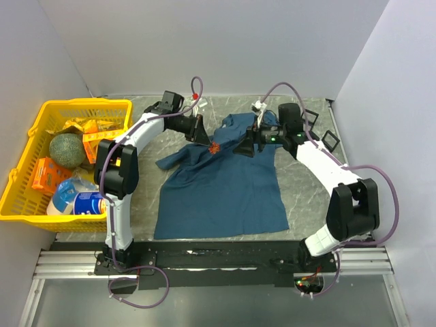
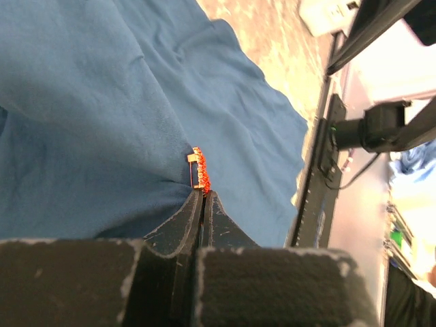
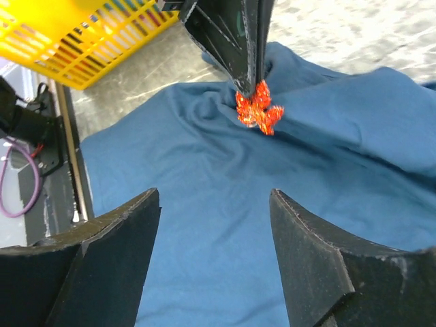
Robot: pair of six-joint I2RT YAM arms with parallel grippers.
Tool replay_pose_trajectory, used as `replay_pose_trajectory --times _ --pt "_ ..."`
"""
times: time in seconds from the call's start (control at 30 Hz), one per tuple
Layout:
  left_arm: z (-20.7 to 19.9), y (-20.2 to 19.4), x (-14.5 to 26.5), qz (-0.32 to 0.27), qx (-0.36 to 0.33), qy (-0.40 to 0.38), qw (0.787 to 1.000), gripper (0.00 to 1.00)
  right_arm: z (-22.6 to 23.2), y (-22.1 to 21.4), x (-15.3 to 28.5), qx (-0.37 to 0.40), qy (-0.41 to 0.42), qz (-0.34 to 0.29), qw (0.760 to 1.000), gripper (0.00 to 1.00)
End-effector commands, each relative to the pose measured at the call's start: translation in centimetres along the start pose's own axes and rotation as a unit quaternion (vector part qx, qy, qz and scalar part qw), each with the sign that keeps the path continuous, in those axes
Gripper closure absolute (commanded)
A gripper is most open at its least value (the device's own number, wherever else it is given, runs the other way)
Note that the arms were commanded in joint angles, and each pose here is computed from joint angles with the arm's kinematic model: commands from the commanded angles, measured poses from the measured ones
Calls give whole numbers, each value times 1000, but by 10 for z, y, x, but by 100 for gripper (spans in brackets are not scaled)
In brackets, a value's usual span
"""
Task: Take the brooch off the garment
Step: Remove the brooch from the clothes.
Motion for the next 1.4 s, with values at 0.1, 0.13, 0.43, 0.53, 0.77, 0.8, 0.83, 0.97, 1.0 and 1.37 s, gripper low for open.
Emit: replay_pose_trajectory --times 0.1,0.13,0.43,0.53,0.77,0.8,0.83,0.97,1.0,1.37 --pt "-35 3 17 -3 -46 -66 997 99 -1 -2 -21 -22 -3 16 1000 30" --pt "-38 3 17 0 -43 -74 996 99 -2 -5 -25 -28 -1 20 999 31" --pt "-44 1 15 8 -51 -98 994 99 -6 -15 -47 -52 13 38 998 39" --pt "-44 -1 13 12 -50 -102 993 99 -4 -16 -56 -57 23 45 997 43" --pt "-49 -1 10 16 -53 -105 993 99 -4 -19 -68 -64 25 55 996 41" --pt "-50 -1 10 16 -54 -105 993 99 -4 -21 -71 -67 25 59 996 41" --pt "-51 -1 10 16 -55 -105 993 99 -5 -20 -72 -67 20 60 996 41" --pt "-55 -1 12 15 -60 -109 992 99 -5 -24 -75 -68 19 65 995 41" --pt "-56 -1 12 15 -59 -111 992 99 -5 -24 -76 -67 19 64 996 41" --pt "-58 -6 11 18 -58 -114 992 99 1 -25 -86 -71 47 71 994 48"
Point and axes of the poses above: each gripper's point midway between its finger pads, its own x axis back along the fingers, its own z axis along the line the jaws close on, y = z × x, the point moved 5 cm from there along x, back along the fingers, and after that the axes turned 5 degrees about x, right-handed, at the moved point
